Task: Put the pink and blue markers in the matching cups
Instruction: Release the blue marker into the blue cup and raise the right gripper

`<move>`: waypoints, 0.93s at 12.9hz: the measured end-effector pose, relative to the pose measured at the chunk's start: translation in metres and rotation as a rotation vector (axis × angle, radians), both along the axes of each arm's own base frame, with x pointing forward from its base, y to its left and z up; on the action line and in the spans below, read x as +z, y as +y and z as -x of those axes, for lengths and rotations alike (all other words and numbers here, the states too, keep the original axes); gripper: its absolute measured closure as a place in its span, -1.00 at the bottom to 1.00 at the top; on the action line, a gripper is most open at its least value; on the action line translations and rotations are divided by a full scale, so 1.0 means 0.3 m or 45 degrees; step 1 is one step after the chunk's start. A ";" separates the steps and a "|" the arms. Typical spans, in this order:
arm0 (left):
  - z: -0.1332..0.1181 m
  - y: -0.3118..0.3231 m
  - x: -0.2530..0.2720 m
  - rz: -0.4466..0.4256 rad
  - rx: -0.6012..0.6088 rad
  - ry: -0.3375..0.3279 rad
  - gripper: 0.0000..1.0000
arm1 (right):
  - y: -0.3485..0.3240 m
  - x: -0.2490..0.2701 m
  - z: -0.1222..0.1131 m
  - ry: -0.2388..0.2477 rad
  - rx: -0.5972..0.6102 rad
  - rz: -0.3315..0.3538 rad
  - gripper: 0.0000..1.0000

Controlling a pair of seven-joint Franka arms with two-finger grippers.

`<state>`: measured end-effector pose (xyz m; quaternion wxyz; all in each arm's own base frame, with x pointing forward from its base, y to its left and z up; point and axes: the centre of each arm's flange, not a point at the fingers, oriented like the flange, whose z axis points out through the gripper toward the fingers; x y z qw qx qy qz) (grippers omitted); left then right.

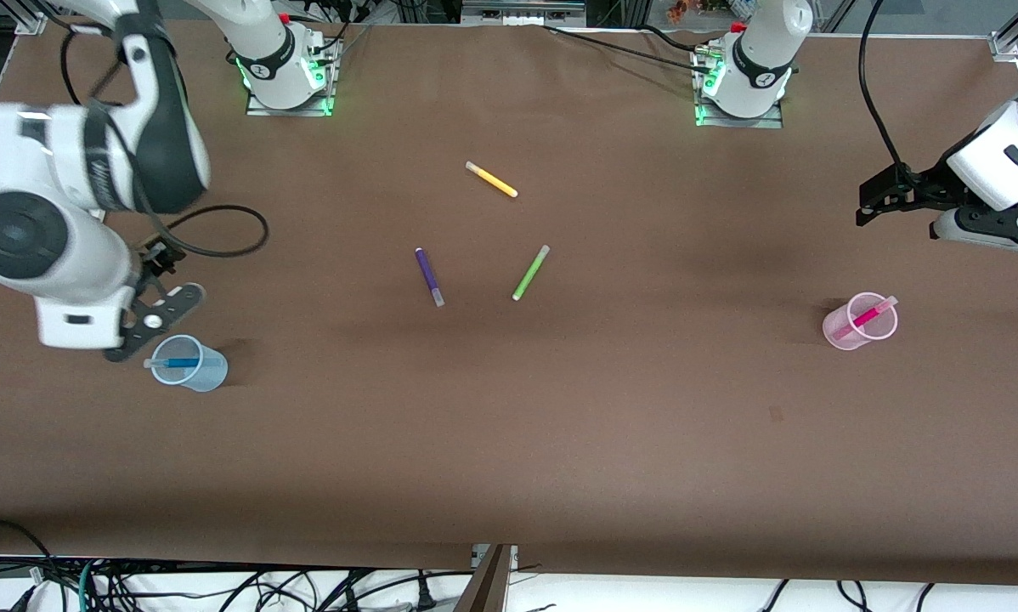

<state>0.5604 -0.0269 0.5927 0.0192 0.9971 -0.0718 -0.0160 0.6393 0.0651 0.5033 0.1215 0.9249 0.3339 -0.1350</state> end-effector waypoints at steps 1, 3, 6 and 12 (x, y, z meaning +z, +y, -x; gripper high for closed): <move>0.000 0.001 0.000 0.000 0.000 0.000 -1.00 | -0.019 0.048 0.031 -0.043 -0.103 -0.022 -1.00; 0.000 0.011 0.000 0.000 0.008 0.000 -1.00 | -0.006 0.122 0.113 -0.104 -0.290 -0.084 -1.00; -0.001 0.031 0.000 0.001 0.007 0.000 -1.00 | -0.047 0.237 0.236 -0.176 -0.645 -0.182 -1.00; 0.000 0.048 -0.001 0.003 -0.024 0.002 -1.00 | -0.170 0.451 0.394 -0.278 -0.825 -0.200 -1.00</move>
